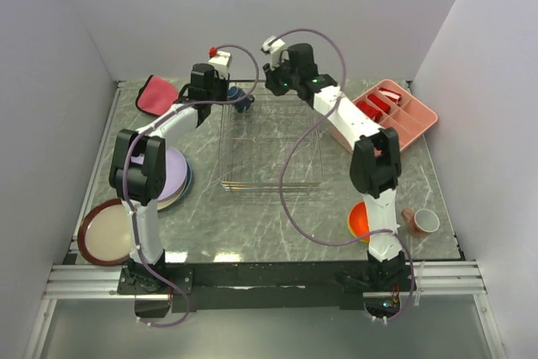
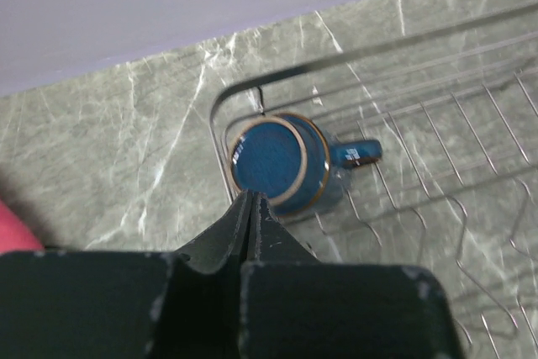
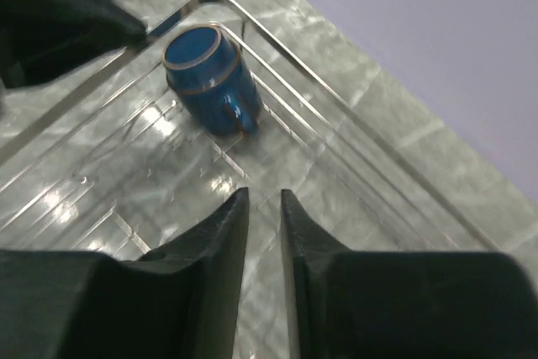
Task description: Load the mixed dishes into the dish rack
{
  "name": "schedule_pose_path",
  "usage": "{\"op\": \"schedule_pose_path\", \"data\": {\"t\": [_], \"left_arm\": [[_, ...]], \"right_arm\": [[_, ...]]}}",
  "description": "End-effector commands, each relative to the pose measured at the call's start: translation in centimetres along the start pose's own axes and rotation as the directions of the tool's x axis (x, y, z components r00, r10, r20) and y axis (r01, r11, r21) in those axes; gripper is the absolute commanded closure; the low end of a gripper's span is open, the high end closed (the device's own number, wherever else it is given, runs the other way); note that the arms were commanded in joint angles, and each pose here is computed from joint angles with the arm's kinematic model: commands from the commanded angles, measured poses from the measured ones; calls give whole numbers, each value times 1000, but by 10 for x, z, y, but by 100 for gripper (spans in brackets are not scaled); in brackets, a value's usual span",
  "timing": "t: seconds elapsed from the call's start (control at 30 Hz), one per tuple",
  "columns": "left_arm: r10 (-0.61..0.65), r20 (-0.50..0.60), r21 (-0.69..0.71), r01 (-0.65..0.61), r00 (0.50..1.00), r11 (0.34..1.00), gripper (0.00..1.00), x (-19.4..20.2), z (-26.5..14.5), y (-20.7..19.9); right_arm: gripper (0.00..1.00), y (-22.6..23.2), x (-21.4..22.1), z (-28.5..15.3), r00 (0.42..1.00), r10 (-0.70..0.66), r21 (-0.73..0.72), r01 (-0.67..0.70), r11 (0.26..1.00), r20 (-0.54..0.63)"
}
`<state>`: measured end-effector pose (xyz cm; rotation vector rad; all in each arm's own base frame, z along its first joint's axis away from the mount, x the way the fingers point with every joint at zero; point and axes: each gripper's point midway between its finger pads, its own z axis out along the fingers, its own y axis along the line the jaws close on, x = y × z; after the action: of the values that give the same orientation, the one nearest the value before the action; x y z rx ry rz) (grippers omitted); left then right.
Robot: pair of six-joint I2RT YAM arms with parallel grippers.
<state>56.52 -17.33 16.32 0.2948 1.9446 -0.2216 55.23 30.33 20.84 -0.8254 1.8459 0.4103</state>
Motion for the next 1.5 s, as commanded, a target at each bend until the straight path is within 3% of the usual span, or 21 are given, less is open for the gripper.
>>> {"op": "schedule_pose_path", "data": {"t": [0.0, 0.13, 0.27, 0.67, 1.03, 1.47], "left_arm": [[-27, 112, 37, 23, 993, 999, 99, -46, 7, 1], [-45, 87, 109, 35, 995, 993, 99, -37, 14, -13], [-70, 31, 162, 64, 997, 985, 99, -21, 19, -28], [-83, -14, 158, 84, 996, 984, 99, 0, 30, -42], [-81, 93, 111, 70, 992, 991, 99, -47, 14, -44], [-64, 93, 9, 63, 994, 998, 99, -41, 17, -17]], "right_arm": [[68, -25, -72, -98, 989, 68, 85, -79, 993, 133], [60, -25, -62, -132, 991, 65, 152, -83, 985, 119], [57, -27, -48, -168, 994, 41, 217, -62, 974, 97], [45, -61, -16, -243, 995, 70, 364, -93, 927, 76], [44, -66, 9, -253, 992, 114, 371, -127, 920, 57], [42, -67, 20, -252, 993, 118, 370, -119, 921, 26]]}}
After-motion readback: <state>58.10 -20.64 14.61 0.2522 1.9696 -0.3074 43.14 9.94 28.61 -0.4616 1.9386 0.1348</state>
